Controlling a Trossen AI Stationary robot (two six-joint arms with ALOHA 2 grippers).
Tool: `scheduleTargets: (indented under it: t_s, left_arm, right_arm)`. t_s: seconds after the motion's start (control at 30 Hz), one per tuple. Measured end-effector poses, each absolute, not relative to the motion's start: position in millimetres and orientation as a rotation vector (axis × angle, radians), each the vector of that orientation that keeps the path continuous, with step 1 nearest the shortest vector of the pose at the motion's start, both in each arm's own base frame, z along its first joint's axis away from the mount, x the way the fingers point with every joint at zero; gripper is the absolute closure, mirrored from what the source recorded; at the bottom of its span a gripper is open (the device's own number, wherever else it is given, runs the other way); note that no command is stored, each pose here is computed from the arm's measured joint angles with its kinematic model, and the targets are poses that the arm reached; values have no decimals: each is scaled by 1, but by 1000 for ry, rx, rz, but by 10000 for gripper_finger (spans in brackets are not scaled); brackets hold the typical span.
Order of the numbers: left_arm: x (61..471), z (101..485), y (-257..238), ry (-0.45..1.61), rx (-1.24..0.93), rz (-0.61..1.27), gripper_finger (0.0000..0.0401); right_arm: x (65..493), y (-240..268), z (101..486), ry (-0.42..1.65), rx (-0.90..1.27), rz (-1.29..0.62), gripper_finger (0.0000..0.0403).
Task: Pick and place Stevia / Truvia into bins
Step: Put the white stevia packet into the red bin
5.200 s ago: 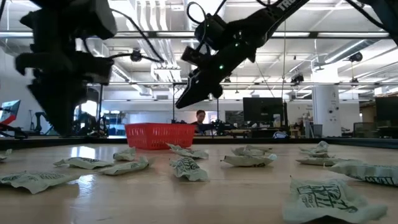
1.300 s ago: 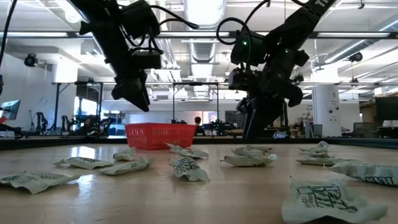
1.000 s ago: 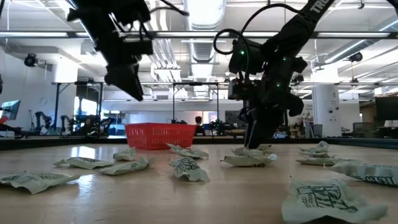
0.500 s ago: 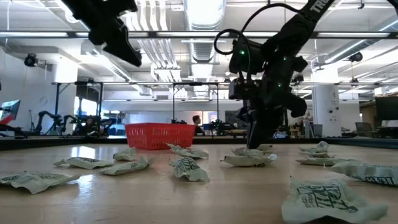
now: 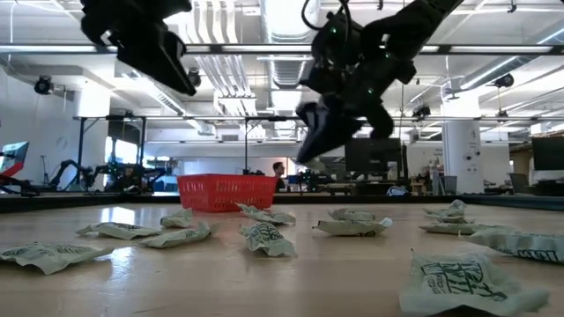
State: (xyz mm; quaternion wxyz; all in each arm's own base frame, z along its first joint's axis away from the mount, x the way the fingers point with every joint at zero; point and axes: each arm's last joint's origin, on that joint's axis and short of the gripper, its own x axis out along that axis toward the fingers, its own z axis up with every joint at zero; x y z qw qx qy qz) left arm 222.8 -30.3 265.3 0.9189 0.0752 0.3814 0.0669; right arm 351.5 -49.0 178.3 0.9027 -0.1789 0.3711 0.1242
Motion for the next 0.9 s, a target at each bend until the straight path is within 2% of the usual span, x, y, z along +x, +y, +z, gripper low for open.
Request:
scheduleTargets:
  t_s: [0.17,0.33,0.5,0.63,0.9]
  left_arm:
    - [235,248,-35,870,73,78,245]
    - [244,231,-39,955,-28,38,245]
    - [249,222,-42,1004,-143,37,245]
    - [249,222,-43,1001,-165,46,245]
    - [248,223,-43,996,-164,45,245]
  right_arm:
    - [363,-54,188,603,-526,224,394]
    - [372,-68,194,469,-572,149,394]
    - [377,-96,193,381,-464,23,394]
    - [380,-117,190,394,-350,-37,394]
    - [395,-135,180,383,-235,11,394]
